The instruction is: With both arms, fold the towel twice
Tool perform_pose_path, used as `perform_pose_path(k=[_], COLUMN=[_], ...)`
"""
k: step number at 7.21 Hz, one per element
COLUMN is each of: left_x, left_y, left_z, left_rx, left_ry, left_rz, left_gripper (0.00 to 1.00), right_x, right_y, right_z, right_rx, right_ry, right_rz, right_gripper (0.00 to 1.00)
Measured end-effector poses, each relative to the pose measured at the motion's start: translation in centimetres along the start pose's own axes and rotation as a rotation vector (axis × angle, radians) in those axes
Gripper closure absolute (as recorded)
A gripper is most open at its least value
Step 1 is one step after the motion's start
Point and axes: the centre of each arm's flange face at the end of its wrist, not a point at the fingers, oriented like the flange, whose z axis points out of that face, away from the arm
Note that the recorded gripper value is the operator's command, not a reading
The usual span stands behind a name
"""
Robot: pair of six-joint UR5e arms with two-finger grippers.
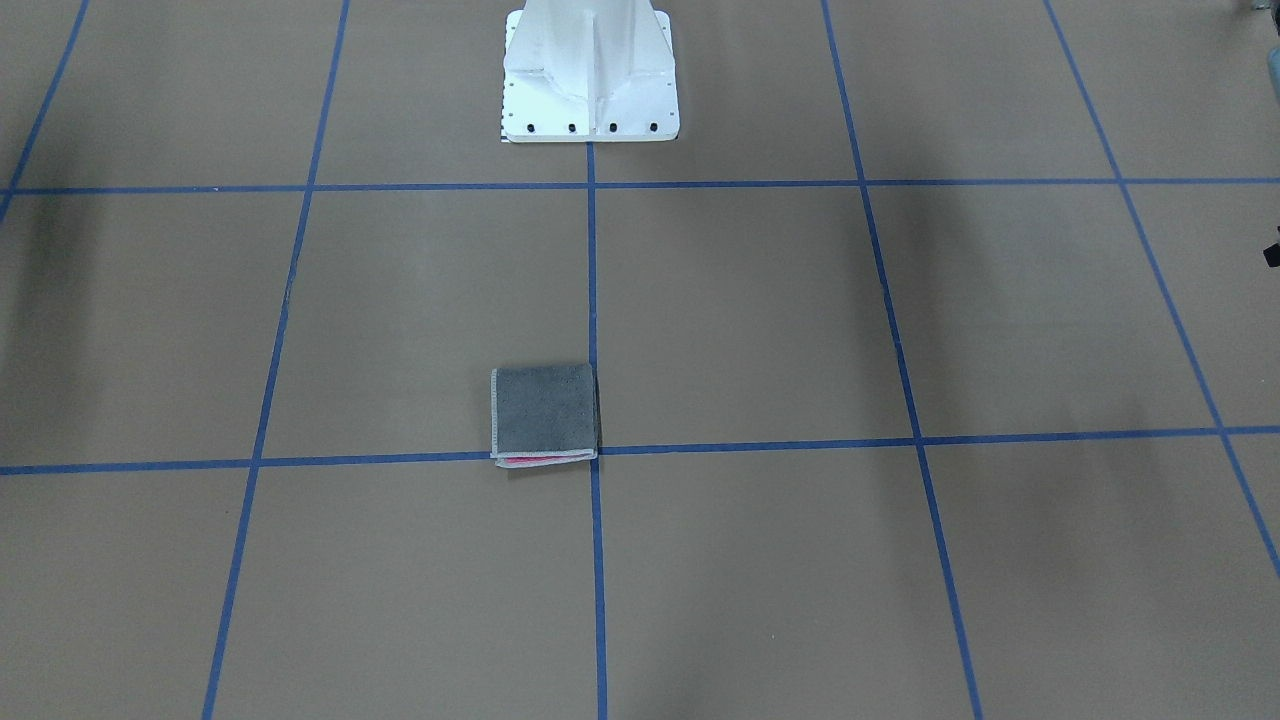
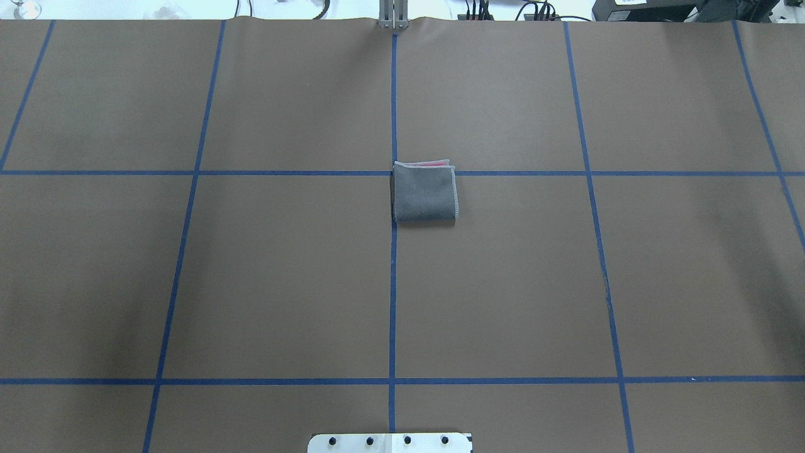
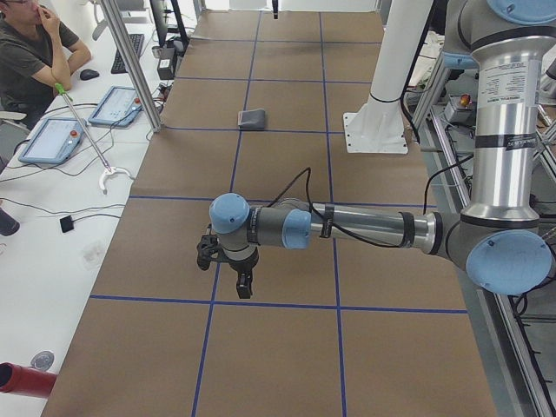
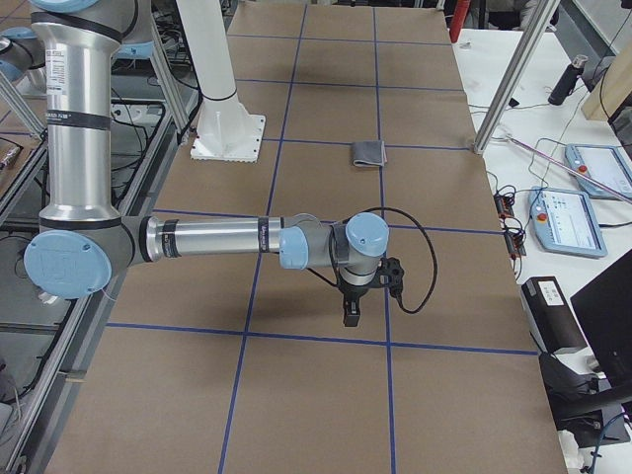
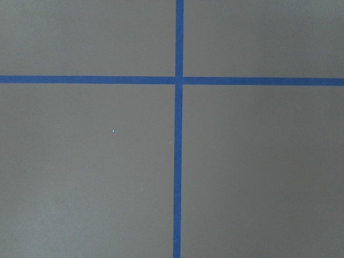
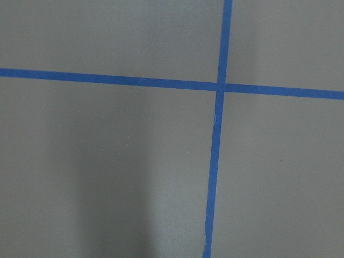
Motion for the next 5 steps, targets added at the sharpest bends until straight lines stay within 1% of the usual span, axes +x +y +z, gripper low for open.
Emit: perform_pose_path(k=[5], left_x=[0.0], left_y=[0.2], left_z=[0.1], left_rx=[-0.002], left_ry=[0.009], left_rz=[-0.001], left_gripper=[0.00], right_x=[0.1], right_y=[1.5], right_z=[0.8], right_rx=[-0.022], right_ry=[-0.004], right_rz=[0.001], right_gripper=[0.00])
